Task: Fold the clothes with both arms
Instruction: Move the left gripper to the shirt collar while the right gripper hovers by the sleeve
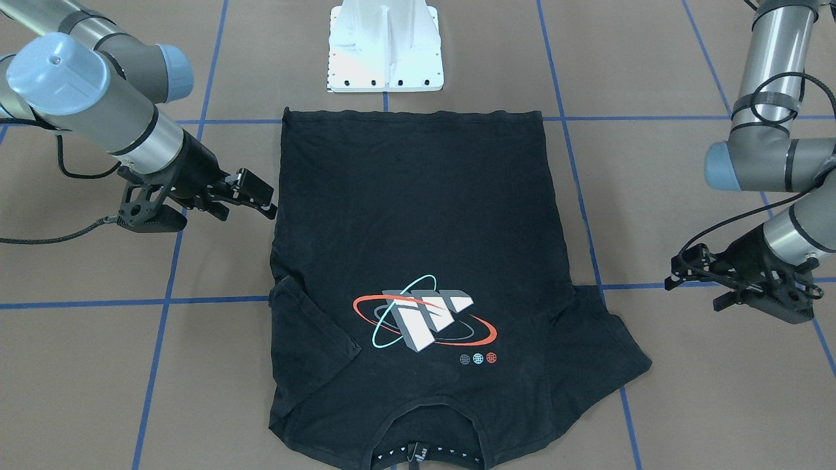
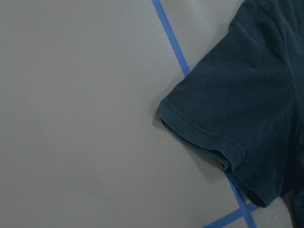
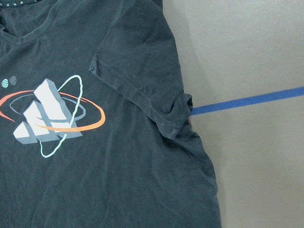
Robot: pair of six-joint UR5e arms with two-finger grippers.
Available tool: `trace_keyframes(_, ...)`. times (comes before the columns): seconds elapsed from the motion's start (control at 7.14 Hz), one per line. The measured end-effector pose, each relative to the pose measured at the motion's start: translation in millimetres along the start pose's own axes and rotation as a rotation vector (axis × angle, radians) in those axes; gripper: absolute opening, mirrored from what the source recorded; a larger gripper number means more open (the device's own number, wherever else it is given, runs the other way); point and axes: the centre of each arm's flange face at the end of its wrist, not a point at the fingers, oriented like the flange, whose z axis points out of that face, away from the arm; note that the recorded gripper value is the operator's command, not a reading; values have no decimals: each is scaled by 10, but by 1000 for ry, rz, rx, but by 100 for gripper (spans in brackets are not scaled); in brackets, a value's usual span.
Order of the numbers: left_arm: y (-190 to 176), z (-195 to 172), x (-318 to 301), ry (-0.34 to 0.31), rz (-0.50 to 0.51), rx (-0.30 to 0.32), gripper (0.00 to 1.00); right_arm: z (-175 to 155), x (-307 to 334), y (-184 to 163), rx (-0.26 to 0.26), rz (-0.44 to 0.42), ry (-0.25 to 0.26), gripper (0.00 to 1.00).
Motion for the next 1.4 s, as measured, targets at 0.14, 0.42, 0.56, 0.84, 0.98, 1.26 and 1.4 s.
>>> trace_keyframes(0.14, -35, 87, -54, -3, -9, -12, 99, -20, 130, 29, -3, 8, 7, 100)
trace_keyframes(0.42, -190, 227, -124, -8, -36, -33, 94, -88, 262, 31, -4, 19, 11, 100)
trace_keyframes(0.56, -322, 256, -73, 9, -47, -41, 94, -124, 326, 60, -5, 22, 12, 100)
trace_keyframes(0.84, -473, 367, -79, 55, -82, -56, 95, -172, 424, 98, -15, 29, 13, 100)
trace_keyframes(0.98, -484, 410, -116, 65, -110, -51, 95, -209, 452, 83, -13, 33, 12, 100)
trace_keyframes(1.26, -437, 504, -244, 71, -144, -28, 94, -213, 485, 72, -12, 38, 15, 100)
trace_keyframes(1.4, -465, 559, -309, 60, -150, 14, 87, -230, 475, 73, -8, 36, 13, 100)
